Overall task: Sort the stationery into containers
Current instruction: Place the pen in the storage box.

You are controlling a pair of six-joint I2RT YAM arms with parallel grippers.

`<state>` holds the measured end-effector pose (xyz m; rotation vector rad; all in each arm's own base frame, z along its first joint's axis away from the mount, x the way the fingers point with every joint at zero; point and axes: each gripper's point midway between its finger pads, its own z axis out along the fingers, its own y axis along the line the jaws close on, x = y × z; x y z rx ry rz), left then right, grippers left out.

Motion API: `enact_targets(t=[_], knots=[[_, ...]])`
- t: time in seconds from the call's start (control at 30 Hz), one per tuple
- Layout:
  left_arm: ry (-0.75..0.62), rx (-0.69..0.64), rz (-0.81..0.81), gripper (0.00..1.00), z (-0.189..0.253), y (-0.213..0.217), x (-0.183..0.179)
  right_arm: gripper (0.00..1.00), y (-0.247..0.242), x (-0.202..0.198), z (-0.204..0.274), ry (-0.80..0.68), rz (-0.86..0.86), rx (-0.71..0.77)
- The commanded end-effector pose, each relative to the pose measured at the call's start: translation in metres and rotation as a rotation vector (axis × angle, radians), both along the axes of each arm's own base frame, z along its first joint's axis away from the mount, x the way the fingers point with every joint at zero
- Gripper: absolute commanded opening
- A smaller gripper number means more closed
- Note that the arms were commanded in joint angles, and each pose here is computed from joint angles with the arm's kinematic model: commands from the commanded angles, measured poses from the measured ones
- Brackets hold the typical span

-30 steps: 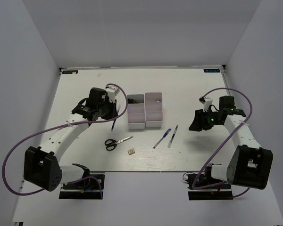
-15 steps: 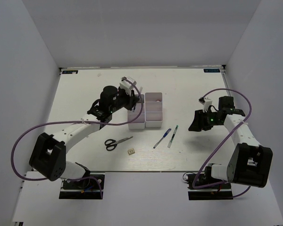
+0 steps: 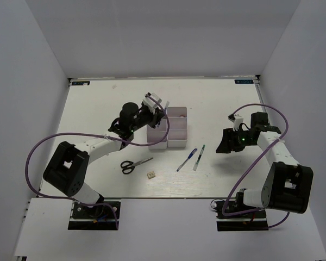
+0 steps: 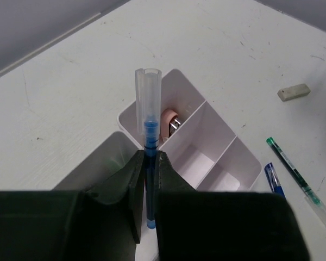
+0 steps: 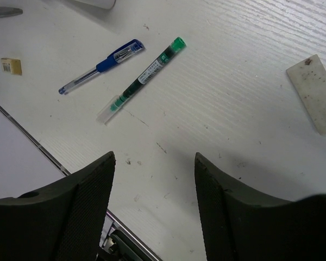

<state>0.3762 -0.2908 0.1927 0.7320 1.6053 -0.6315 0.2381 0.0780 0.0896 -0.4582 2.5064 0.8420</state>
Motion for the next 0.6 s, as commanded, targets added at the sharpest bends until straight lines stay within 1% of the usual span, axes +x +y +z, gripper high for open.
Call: enact_targets(t=[0.0,0.07,0.1,0.13,0.2,0.27,0.33,0.43,0.47,0.53,0.57], knots=[[-0.039,-0.004,-0.02,0.05,0.001,0.001,-0.005,0.64,0.001,0.004,0.003,-0.029,0.017,0.015],[-0.027,0.007,-0.014,0.06,-0.006,0.004,-0.007,0.66,0.002,0.004,0.004,-0.031,0.019,0.019],[-0.016,0.015,-0.008,0.09,-0.013,0.006,-0.008,0.66,0.002,0.003,0.004,-0.028,0.021,0.022],[-0.014,0.018,-0.009,0.18,-0.014,0.007,-0.009,0.66,0.003,0.003,0.005,-0.031,0.023,0.024],[-0.01,0.02,-0.007,0.2,-0.015,0.008,-0.01,0.67,0.003,0.003,0.006,-0.034,0.025,0.026],[-0.008,0.02,-0.004,0.37,-0.013,0.008,-0.011,0.69,0.004,0.003,0.008,-0.038,0.032,0.03],[-0.007,0.024,-0.007,0.46,-0.012,0.008,-0.011,0.69,0.004,0.001,0.009,-0.035,0.033,0.03],[-0.014,0.023,-0.008,0.57,-0.003,0.008,-0.011,0.69,0.004,0.002,0.008,-0.033,0.032,0.02],[-0.02,0.022,-0.011,0.6,0.001,0.008,-0.012,0.69,0.003,0.002,0.009,-0.033,0.029,0.019],[-0.042,0.013,-0.01,0.6,0.013,0.009,-0.013,0.67,0.003,0.002,0.009,-0.028,0.023,0.014],[-0.042,0.003,-0.009,0.56,0.017,0.009,-0.014,0.65,0.003,0.002,0.008,-0.022,0.019,0.007]])
